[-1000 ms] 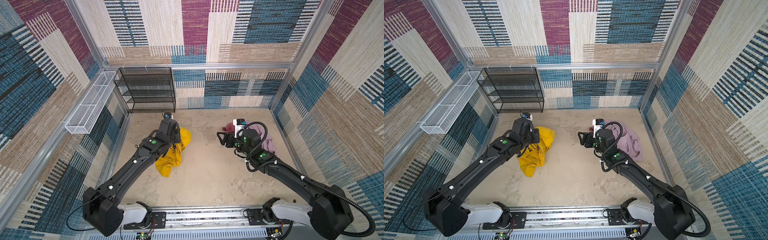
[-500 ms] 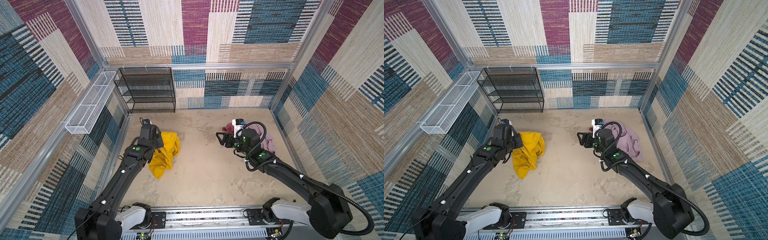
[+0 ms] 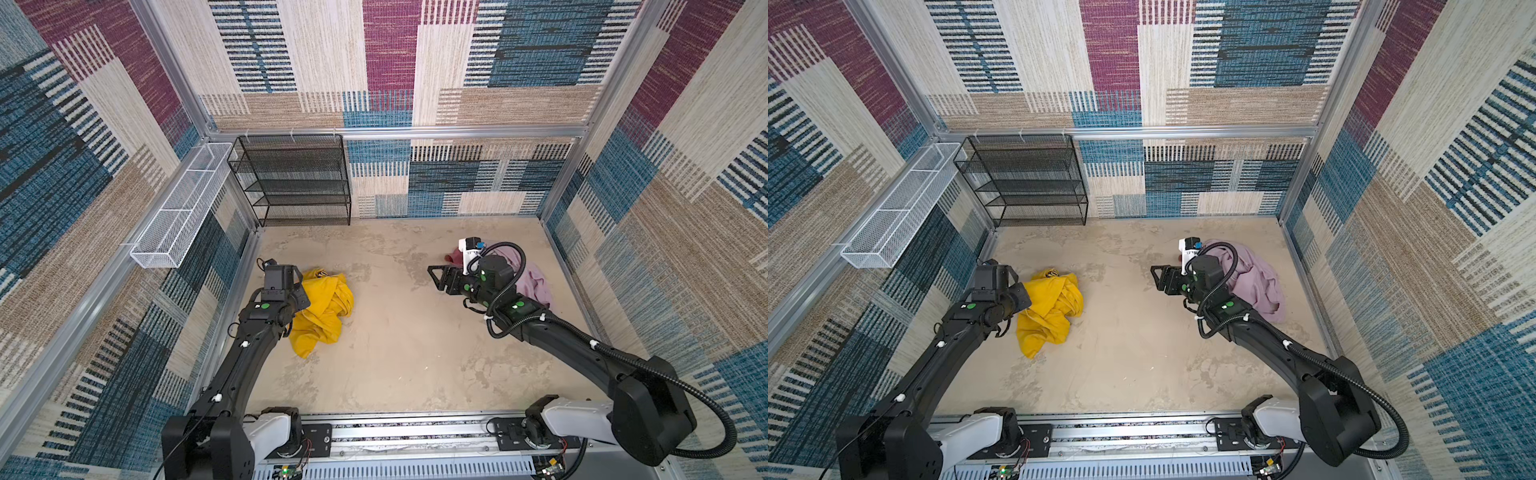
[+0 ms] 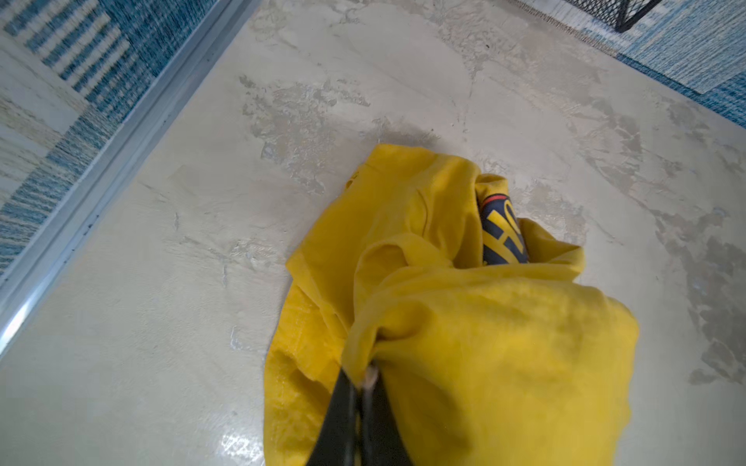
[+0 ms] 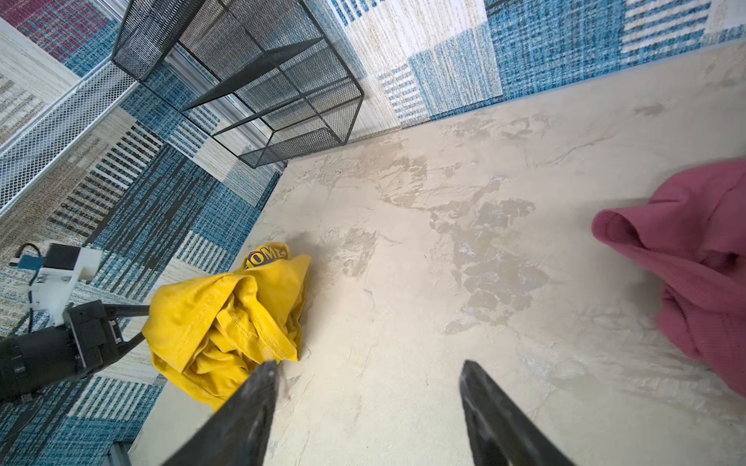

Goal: Pick out a specific cloth from the pile

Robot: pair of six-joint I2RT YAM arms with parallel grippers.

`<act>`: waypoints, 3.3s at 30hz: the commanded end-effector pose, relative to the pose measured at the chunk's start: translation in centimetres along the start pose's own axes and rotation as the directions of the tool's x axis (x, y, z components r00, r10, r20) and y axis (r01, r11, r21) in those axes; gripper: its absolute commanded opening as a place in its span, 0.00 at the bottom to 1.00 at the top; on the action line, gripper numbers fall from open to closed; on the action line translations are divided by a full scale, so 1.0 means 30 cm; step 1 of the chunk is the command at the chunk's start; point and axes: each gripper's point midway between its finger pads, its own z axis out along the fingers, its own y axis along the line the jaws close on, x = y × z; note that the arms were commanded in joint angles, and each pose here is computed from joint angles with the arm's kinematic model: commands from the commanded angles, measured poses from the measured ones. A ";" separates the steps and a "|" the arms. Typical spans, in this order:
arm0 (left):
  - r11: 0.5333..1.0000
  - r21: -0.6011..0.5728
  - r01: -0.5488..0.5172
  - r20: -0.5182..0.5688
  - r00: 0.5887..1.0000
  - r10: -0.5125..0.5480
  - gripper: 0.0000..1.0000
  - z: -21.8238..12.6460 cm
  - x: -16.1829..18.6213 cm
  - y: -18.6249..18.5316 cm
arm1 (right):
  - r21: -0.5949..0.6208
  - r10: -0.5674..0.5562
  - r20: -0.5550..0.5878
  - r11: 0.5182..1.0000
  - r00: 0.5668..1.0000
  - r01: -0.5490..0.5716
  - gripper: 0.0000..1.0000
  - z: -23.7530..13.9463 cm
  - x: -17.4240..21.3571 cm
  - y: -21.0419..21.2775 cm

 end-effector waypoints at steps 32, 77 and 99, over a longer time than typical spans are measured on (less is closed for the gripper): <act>0.993 -0.014 0.121 -0.109 0.987 -0.121 0.42 0.108 0.099 0.050 | -0.065 -0.020 0.026 0.998 0.999 0.022 0.74 0.014 -0.053 0.059; 1.000 -0.023 0.000 -0.286 0.958 -0.007 0.41 0.000 0.480 0.083 | -0.237 -0.059 -0.008 0.970 0.998 0.055 0.74 0.073 -0.081 0.174; 0.996 -0.071 -0.049 -0.295 0.955 0.026 0.43 0.031 0.441 0.076 | -0.240 -0.063 -0.006 0.969 0.998 0.060 0.74 0.080 -0.089 0.180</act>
